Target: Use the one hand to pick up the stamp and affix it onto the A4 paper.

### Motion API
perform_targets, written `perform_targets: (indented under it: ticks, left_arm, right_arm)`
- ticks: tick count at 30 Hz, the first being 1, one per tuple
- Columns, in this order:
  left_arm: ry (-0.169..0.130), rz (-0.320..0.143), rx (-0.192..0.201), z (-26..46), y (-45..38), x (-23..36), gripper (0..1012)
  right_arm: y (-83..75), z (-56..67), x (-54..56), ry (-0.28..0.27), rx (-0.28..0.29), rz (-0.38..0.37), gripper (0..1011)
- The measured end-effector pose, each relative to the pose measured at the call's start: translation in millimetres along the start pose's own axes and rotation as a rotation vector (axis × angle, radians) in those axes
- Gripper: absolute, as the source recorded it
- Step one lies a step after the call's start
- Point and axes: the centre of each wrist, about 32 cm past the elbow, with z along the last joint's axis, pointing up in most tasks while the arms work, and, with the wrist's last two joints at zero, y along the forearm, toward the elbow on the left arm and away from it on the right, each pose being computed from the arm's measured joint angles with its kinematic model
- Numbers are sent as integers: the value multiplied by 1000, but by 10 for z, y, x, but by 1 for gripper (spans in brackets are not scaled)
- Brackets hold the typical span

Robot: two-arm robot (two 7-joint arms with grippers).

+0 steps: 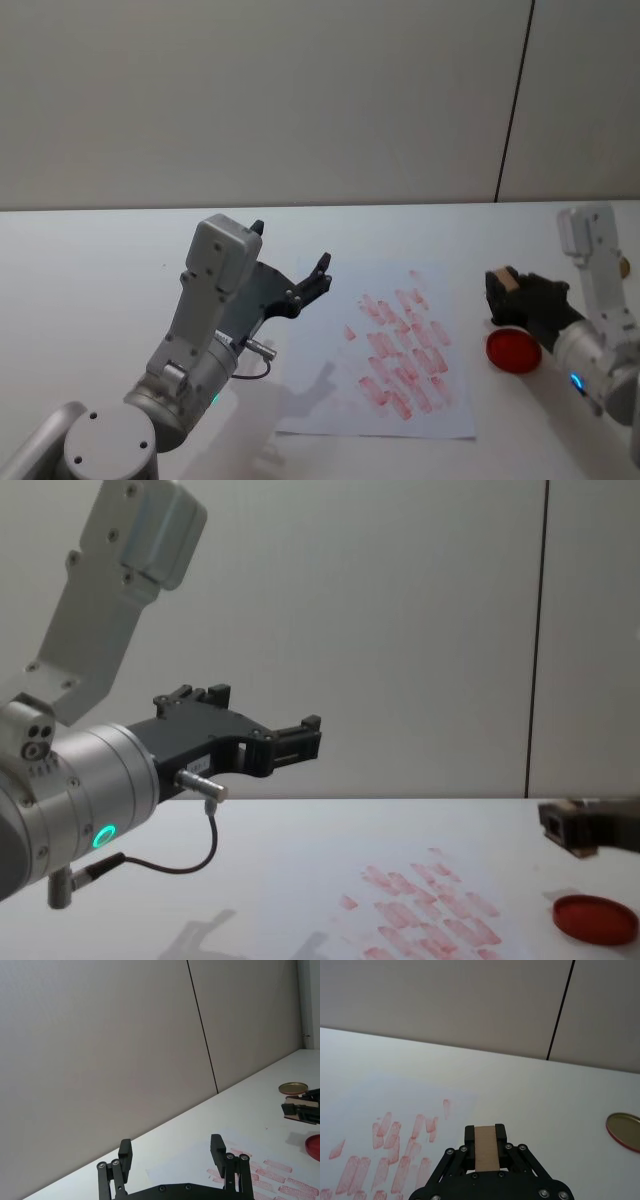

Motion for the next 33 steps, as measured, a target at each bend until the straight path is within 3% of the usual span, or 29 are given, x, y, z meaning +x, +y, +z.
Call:
perform_targets:
  ticks: [15,24,33]
  left_arm:
    - [0,0,0,0,0,0,993]
    - [0,0,0,0,0,0,993]
    - [0,0,0,0,0,0,993]
  right_arm:
    - [-192,-212,60,18,-75,2,221]
    - [-239,-268,74,16,-76,13,486]
    - [-272,-268,79,-1,-28,16,777]
